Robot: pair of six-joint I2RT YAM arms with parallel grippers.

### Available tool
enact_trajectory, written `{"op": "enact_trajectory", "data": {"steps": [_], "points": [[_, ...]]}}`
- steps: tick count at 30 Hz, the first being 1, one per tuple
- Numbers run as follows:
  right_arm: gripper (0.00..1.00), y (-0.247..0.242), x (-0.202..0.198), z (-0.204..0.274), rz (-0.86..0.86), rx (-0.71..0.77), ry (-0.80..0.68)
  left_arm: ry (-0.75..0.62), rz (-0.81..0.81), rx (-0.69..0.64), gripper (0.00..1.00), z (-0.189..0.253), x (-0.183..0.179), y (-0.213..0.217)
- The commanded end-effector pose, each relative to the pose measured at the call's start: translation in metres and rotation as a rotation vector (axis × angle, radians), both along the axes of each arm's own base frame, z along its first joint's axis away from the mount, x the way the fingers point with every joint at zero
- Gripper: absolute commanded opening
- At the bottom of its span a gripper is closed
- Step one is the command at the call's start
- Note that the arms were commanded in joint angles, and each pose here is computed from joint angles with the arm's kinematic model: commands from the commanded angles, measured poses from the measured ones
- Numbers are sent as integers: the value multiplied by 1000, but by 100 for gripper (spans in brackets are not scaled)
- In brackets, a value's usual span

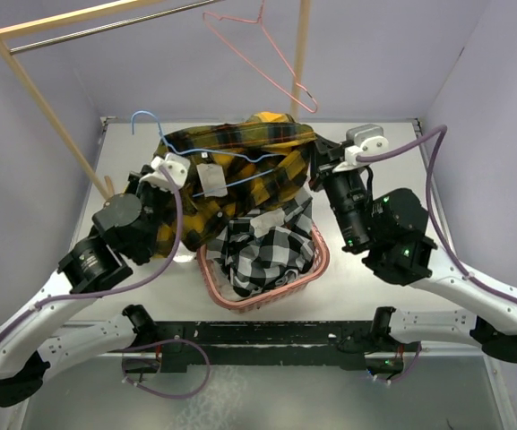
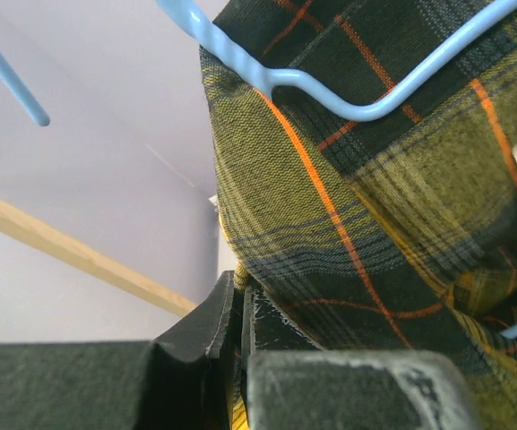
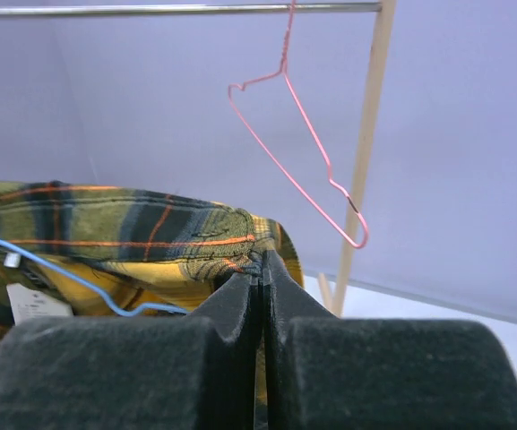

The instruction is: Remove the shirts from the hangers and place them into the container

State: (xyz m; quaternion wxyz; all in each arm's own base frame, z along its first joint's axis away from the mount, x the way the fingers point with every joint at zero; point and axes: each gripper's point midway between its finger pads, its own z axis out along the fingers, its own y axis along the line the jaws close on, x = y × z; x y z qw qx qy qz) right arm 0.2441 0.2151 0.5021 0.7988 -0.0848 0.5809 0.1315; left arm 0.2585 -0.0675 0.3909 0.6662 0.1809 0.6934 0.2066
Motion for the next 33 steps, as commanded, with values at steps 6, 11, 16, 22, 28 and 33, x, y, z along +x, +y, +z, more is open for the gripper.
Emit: {"op": "enact_trajectory", "data": {"steps": [6, 11, 16, 22, 28, 33], "points": [[0, -14, 19, 16, -104, -92, 26, -114, -208, -144, 0, 20, -37, 8], [0, -15, 50, 26, -55, -33, 54, -166, -175, -148, 0, 21, -48, 28], [0, 19, 72, 38, 73, -24, 38, -165, -174, -151, 0, 20, -50, 30], [0, 82, 100, 16, 255, -79, 139, -164, -151, -150, 0, 19, -50, 34], [36, 114, 81, -6, 459, -186, 246, -151, -68, -128, 0, 19, -49, 47], [47, 105, 51, -3, 543, -215, 277, -109, -58, -135, 0, 18, -49, 47]]}}
